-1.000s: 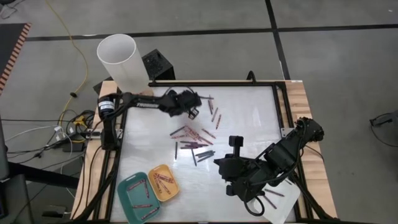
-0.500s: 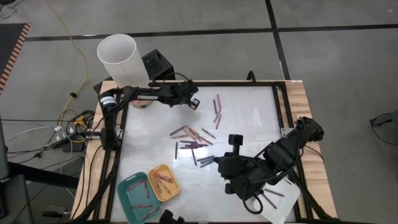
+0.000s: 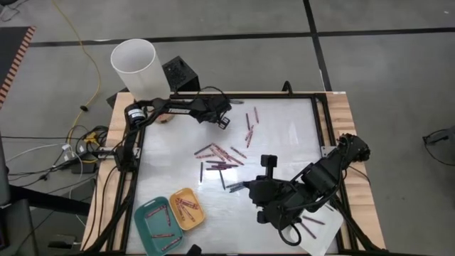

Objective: Sort crayons
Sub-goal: Put the red crayon into the blue bin

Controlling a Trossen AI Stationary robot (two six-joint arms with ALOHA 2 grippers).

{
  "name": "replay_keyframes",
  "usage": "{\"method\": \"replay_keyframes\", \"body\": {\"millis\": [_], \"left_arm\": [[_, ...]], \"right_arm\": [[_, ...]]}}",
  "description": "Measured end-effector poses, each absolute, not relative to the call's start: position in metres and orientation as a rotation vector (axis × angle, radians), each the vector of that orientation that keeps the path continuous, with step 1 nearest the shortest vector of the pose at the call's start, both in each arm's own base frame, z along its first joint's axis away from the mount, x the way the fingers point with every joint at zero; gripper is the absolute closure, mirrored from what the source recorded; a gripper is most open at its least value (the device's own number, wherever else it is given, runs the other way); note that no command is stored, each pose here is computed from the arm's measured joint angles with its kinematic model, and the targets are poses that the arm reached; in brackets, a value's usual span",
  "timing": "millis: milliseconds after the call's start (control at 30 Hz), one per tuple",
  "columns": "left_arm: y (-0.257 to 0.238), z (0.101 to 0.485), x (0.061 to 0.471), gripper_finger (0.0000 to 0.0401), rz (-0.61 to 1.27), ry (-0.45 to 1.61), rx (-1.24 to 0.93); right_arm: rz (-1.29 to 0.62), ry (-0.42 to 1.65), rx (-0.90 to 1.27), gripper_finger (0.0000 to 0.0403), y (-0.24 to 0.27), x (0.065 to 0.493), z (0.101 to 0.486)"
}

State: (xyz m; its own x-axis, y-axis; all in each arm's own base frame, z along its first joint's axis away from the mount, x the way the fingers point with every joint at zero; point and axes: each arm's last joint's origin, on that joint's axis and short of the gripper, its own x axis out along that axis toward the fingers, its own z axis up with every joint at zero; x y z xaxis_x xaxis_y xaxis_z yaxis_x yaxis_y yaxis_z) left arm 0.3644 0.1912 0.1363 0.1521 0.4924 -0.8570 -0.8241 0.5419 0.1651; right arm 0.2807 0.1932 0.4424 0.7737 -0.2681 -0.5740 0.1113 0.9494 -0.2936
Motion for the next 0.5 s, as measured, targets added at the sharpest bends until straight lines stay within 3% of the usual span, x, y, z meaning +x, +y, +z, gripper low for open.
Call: {"method": "replay_keyframes", "body": {"millis": [133, 333, 500], "left_arm": [[0.162, 0.145, 0.369, 0.0401, 0.893, 1.098, -0.392], [0.111, 0.177, 0.379, 0.0401, 0.772, 1.056, -0.358], [0.068, 0.234, 0.368, 0.0401, 0.686, 0.948, -0.279]], "right_arm": [[-0.242, 0.649, -0.258, 0.0403, 0.191, 0.281, 0.442], [-0.735, 0.51, -0.231, 0.0403, 0.15, 0.281, 0.438], [-0.919, 0.558, -0.214, 0.0403, 0.089, 0.288, 0.43]]}}
